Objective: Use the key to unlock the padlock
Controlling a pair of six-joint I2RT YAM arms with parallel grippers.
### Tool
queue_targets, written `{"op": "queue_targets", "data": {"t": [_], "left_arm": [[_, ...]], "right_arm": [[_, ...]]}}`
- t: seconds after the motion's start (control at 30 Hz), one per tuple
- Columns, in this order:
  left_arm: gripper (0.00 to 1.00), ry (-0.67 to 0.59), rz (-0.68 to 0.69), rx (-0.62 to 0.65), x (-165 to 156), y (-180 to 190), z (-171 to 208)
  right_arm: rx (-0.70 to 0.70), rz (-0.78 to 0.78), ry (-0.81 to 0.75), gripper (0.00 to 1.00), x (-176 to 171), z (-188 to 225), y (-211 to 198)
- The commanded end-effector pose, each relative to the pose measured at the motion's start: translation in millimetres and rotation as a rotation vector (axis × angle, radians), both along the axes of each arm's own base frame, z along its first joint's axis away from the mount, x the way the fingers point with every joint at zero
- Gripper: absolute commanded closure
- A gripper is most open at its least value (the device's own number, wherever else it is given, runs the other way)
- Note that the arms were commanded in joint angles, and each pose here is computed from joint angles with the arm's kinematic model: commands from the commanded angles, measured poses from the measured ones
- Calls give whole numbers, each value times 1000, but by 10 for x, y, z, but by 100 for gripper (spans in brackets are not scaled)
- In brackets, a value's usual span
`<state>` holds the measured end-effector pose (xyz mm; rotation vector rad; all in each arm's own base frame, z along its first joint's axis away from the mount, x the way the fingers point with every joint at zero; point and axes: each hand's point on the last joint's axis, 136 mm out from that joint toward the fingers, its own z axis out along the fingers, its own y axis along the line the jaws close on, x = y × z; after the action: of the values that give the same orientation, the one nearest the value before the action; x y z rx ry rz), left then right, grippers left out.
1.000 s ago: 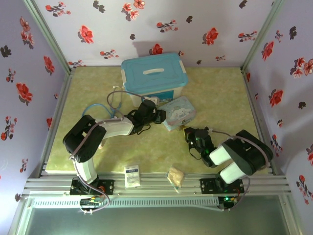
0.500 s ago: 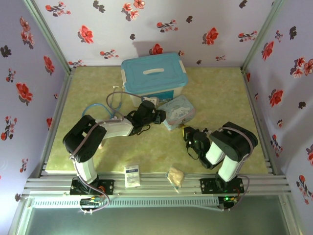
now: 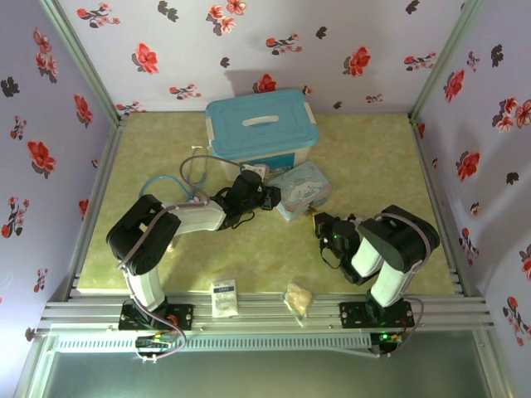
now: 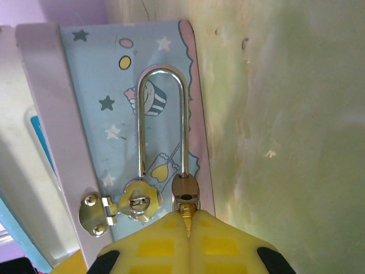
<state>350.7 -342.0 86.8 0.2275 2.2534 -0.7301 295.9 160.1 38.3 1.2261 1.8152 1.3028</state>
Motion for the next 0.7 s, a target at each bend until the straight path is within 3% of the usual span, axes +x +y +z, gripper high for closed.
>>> {"op": "queue_targets", "data": {"t": [0.0,0.3,0.4,0.5,0.57,0.6,0.67], "left_arm": [[59,171,31,198,-231,401,-691],[54,142,25,174,-114,290,-467],[46,132,23,172,-83,264,-368],[25,93,35,187,-99,264,-208],[16,66,30,208,-149,247,-111],[4,37,29,230,-184,232,-55],[0,-14,30,266,-269,194,28]], "right_arm": [[-27,83,-37,98,34,72,86],[-190,243,156,98,-310,-452,39],[-202,254,198,98,-405,-557,-12],[-216,271,241,98,-488,-662,-68],[-224,283,269,98,-540,-717,-118],[-237,294,289,97,-562,-752,-144],[-279,332,320,98,-600,-798,-181]]}}
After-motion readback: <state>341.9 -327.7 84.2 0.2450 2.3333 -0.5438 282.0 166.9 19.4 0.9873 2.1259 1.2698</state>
